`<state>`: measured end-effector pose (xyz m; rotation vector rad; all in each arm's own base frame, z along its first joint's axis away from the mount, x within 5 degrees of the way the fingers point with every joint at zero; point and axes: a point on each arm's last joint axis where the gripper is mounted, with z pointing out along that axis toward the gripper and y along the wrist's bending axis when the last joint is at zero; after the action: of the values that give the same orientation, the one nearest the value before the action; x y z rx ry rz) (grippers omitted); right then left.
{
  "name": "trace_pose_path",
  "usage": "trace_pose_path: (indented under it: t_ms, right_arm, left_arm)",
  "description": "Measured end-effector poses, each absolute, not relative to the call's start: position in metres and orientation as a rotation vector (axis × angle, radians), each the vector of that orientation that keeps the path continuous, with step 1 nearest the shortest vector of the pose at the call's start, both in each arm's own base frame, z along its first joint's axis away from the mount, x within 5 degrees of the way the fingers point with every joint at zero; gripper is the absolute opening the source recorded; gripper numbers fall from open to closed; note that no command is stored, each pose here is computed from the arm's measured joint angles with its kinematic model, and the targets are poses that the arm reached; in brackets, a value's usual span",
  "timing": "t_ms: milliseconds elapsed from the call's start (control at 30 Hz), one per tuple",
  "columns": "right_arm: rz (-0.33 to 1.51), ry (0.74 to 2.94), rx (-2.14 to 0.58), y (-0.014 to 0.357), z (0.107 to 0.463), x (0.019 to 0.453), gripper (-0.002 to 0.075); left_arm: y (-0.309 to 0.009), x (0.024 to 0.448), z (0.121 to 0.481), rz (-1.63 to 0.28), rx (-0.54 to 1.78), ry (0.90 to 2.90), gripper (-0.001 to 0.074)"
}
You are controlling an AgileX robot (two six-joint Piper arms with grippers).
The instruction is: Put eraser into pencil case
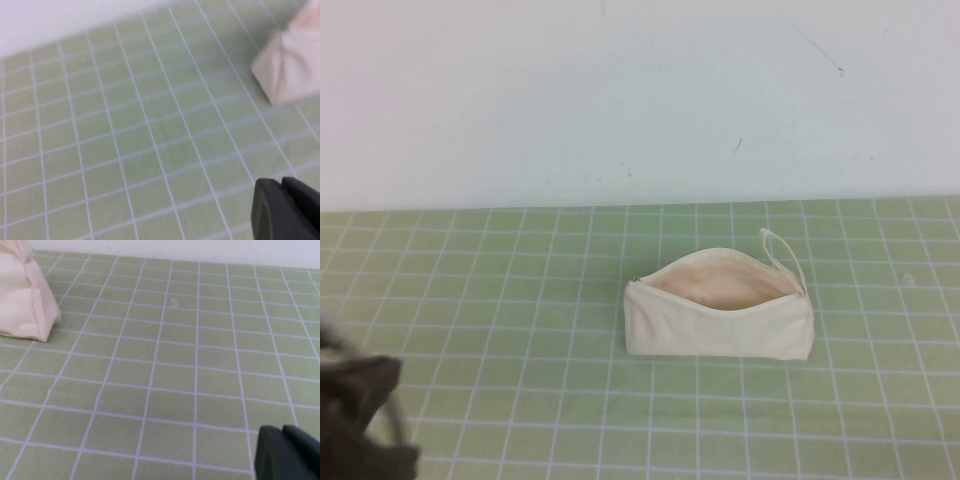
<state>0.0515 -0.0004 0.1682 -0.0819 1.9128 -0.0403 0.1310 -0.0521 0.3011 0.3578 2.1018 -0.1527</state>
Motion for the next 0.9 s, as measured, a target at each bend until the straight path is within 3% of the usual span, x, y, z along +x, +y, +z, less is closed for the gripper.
trace_pose_path:
  t_ms: [233,400,633,900]
  right_arm:
    - [-0.040,1.913,-0.082,0.000,0.168,0.051,-0.0001]
    - [-0.040,1.913,-0.082,0.000,0.168,0.051,-0.0001]
    - [-0.040,1.913,-0.082,0.000,0.168,0.051,-0.0001]
    - [-0.040,1.913,-0.082,0.000,0.168,0.051,-0.0001]
  left_arm:
    - [-0.019,0.093,0.254,-0.161,0.165,1.790,-0.0001]
    - [-0.006,0.072,0.226,-0.076,0.048,1.679,-0.0001]
    - [0.003,0.056,0.192,-0.015,-0.118,1.682,-0.0001]
    - [0.002,0.054,0.177,-0.024,-0.119,1.803,-0.0002]
